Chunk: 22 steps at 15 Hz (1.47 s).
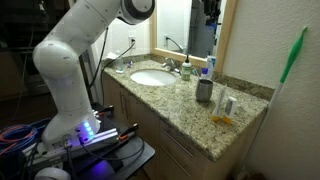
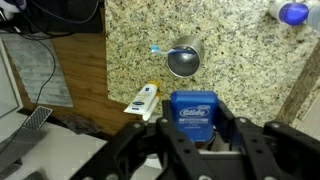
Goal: Pick up the blue object and put it on right
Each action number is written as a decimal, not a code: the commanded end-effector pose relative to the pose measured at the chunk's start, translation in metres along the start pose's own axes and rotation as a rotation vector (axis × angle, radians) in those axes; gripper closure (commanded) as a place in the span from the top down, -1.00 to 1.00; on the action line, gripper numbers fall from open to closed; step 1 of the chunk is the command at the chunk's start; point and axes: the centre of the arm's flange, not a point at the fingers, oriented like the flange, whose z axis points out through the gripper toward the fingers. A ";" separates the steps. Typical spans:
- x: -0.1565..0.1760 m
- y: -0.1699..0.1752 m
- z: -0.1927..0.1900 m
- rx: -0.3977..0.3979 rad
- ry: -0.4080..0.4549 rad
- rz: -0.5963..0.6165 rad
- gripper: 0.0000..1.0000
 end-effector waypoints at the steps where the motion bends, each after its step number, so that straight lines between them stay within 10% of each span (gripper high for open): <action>1: -0.027 0.001 0.082 -0.034 0.015 -0.140 -0.62; 7: -0.050 -0.065 0.161 -0.011 0.025 -0.163 -0.62; 8: -0.029 -0.100 0.109 -0.052 0.023 -0.174 -0.12; 12: -0.032 -0.117 0.132 -0.051 0.031 -0.163 -0.12; 13: -0.029 -0.123 0.133 -0.049 0.038 -0.128 -0.62; 22: 0.030 -0.116 0.244 0.251 -0.159 -0.038 -0.62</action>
